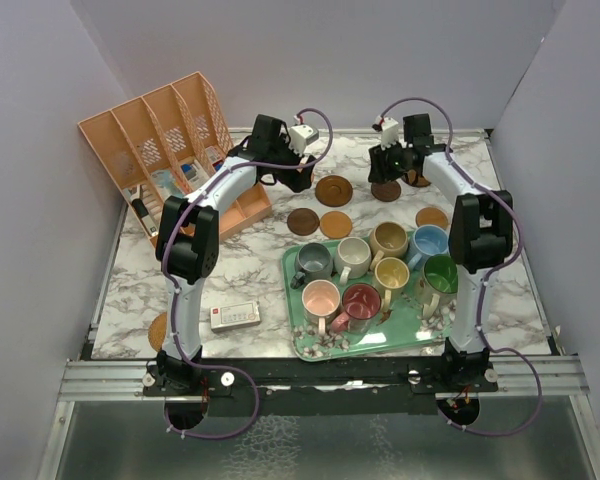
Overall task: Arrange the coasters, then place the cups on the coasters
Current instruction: Move the coaster to the center of the board.
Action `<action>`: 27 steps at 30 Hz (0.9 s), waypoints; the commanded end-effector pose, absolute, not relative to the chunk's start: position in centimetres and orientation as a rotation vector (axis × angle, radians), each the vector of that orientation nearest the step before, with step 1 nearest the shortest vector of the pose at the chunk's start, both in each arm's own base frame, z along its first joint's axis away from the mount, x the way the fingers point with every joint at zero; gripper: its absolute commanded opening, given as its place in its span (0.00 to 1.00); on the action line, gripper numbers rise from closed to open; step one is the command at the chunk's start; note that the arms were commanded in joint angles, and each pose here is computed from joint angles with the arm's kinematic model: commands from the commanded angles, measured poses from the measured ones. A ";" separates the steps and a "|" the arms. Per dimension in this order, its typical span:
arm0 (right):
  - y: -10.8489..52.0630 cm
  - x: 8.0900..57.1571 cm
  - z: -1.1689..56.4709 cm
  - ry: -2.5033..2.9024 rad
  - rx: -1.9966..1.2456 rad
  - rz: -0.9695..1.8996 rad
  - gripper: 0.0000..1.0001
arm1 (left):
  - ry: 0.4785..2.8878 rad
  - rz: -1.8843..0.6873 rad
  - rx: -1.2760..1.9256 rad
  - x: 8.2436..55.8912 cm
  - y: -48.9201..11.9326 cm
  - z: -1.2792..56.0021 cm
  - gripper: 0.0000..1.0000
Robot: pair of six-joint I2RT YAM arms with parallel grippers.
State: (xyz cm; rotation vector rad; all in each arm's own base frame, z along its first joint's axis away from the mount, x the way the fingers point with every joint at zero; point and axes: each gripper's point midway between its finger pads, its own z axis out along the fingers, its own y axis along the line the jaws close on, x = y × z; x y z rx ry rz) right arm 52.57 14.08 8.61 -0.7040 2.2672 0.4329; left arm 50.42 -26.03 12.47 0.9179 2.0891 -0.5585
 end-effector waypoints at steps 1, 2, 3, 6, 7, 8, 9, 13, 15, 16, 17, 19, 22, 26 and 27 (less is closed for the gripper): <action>12.4 55.9 7.8 2.265 -0.612 0.319 0.43 | 2.016 -0.562 0.891 50.6 -26.4 15.8 0.77; 12.1 56.1 7.4 2.275 -0.601 0.303 0.43 | 2.016 -0.564 0.891 50.5 -26.3 15.9 0.77; 11.8 56.4 7.0 2.284 -0.588 0.287 0.42 | 2.014 -0.564 0.890 50.5 -26.3 15.9 0.77; 10.7 57.0 6.3 2.301 -0.543 0.238 0.40 | 2.014 -0.564 0.891 50.4 -26.4 16.0 0.77; 10.3 57.2 6.0 2.308 -0.528 0.221 0.39 | 2.015 -0.564 0.890 50.4 -26.3 16.0 0.77; 10.0 57.2 5.7 2.314 -0.522 0.212 0.39 | 2.016 -0.565 0.889 50.4 -26.3 16.0 0.78; 9.9 57.2 5.5 2.317 -0.526 0.207 0.39 | 2.014 -0.566 0.888 50.4 -26.3 16.0 0.78; 9.7 56.4 4.3 2.338 -0.573 0.201 0.39 | 2.014 -0.567 0.890 50.3 -26.3 16.0 0.78; 9.7 55.8 3.7 2.348 -0.601 0.204 0.39 | 2.017 -0.568 0.891 50.3 -26.3 15.9 0.78; 9.6 55.4 3.3 2.356 -0.610 0.202 0.39 | 2.015 -0.568 0.891 50.3 -26.3 15.9 0.78; 9.5 55.0 2.9 2.367 -0.620 0.200 0.39 | 2.016 -0.568 0.890 50.3 -26.3 15.9 0.78; 9.3 54.3 2.1 2.391 -0.643 0.198 0.39 | 2.018 -0.568 0.891 50.2 -26.3 15.8 0.78; 9.3 53.1 1.3 2.417 -0.676 0.214 0.39 | 2.016 -0.559 0.893 50.3 -26.2 15.8 0.78; 10.0 51.0 1.2 2.436 -0.722 0.290 0.39 | 2.014 -0.555 0.895 50.4 -26.2 15.9 0.78; 10.4 50.3 1.3 2.432 -0.739 0.324 0.39 | 2.015 -0.551 0.891 50.5 -26.1 15.9 0.78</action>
